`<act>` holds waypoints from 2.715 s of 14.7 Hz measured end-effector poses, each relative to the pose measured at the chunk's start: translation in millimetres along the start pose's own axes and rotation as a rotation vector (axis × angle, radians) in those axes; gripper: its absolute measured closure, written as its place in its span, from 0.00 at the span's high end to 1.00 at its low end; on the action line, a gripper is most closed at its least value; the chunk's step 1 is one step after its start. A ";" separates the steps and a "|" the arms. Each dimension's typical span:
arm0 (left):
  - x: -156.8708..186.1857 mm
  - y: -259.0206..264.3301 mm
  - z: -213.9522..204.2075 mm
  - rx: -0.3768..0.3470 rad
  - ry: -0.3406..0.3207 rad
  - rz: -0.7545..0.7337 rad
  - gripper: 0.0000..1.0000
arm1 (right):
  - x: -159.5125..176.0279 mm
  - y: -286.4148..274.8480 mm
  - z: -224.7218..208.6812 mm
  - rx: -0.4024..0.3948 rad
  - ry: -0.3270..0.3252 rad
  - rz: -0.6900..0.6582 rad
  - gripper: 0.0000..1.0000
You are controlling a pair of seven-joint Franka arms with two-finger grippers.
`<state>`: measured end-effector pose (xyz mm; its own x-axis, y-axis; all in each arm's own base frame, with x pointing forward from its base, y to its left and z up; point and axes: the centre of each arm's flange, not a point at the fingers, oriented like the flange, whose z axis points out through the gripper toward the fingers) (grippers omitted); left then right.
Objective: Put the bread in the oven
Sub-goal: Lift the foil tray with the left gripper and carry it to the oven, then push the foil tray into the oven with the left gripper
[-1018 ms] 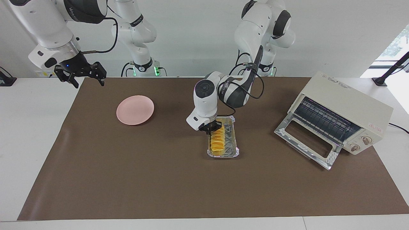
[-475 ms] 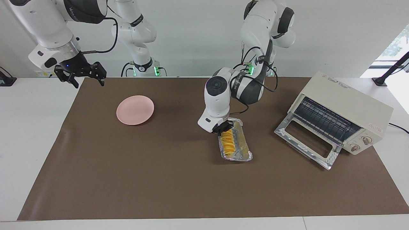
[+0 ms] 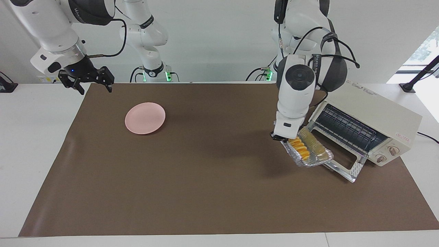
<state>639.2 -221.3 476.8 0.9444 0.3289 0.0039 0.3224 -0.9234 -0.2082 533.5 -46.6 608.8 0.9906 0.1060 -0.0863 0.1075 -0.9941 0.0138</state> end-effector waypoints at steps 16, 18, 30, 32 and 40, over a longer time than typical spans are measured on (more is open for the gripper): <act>64.6 -168.4 89.5 0.060 -0.152 -0.293 0.01 | 0.0 0.0 0.0 0.000 0.000 0.000 1.00; 62.7 -170.3 90.6 0.061 -0.158 -0.308 0.01 | 0.0 0.0 0.0 0.000 0.000 0.000 1.00; 60.3 -189.5 101.5 0.095 -0.173 -0.333 0.01 | 0.0 0.0 0.0 0.000 0.000 0.000 1.00; 59.7 -190.8 103.8 0.098 -0.177 -0.334 0.01 | 0.0 0.0 0.0 0.000 0.000 0.000 1.00; 62.8 -198.0 106.0 0.101 -0.167 -0.345 0.25 | 0.0 0.0 0.0 0.000 0.000 0.000 1.00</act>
<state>627.7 3.2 414.5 0.7556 0.6517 -0.0668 0.6031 -0.7318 -0.3175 533.5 -46.6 608.8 0.9906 0.1060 -0.0863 0.1075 -0.9941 0.0138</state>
